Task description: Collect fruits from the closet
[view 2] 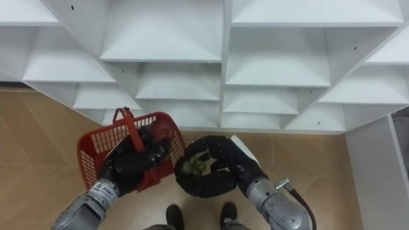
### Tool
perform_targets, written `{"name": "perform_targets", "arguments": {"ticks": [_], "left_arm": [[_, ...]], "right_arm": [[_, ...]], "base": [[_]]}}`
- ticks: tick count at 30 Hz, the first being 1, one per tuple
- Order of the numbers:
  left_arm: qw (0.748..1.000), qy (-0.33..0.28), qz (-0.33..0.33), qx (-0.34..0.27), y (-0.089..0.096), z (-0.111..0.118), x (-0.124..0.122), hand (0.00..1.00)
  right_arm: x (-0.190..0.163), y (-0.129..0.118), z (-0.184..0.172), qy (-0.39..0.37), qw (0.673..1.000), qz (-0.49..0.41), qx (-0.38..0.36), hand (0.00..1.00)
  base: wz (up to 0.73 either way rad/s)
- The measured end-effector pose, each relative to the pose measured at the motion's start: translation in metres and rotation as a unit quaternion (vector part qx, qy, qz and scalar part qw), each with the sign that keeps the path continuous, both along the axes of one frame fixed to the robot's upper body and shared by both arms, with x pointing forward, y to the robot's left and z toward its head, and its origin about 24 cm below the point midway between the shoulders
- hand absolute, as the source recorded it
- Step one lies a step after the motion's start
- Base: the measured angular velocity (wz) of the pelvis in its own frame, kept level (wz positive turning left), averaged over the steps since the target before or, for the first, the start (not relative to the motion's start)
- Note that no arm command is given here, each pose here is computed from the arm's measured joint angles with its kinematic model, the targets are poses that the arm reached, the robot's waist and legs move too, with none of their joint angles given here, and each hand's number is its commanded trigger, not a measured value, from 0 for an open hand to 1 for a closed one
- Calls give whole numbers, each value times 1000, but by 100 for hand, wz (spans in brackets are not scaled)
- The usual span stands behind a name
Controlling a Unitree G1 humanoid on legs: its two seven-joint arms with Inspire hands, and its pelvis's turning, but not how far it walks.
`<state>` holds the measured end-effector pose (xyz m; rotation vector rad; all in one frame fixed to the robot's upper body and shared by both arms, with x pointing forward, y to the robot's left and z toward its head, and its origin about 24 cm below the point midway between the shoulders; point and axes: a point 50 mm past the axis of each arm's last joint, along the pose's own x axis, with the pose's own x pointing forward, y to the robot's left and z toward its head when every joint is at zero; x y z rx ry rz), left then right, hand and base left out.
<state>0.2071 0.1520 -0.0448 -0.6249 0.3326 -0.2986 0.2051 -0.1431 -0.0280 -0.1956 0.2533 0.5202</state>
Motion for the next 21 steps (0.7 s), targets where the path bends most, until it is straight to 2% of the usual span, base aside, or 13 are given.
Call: {"name": "perform_targets", "arguments": {"ticks": [21], "left_arm": [[1000,13,3,-2,0,-5,-9,100]], "right_arm": [[1,0,0,-11,1000,-10,-27,100]], "base": [[0]]}}
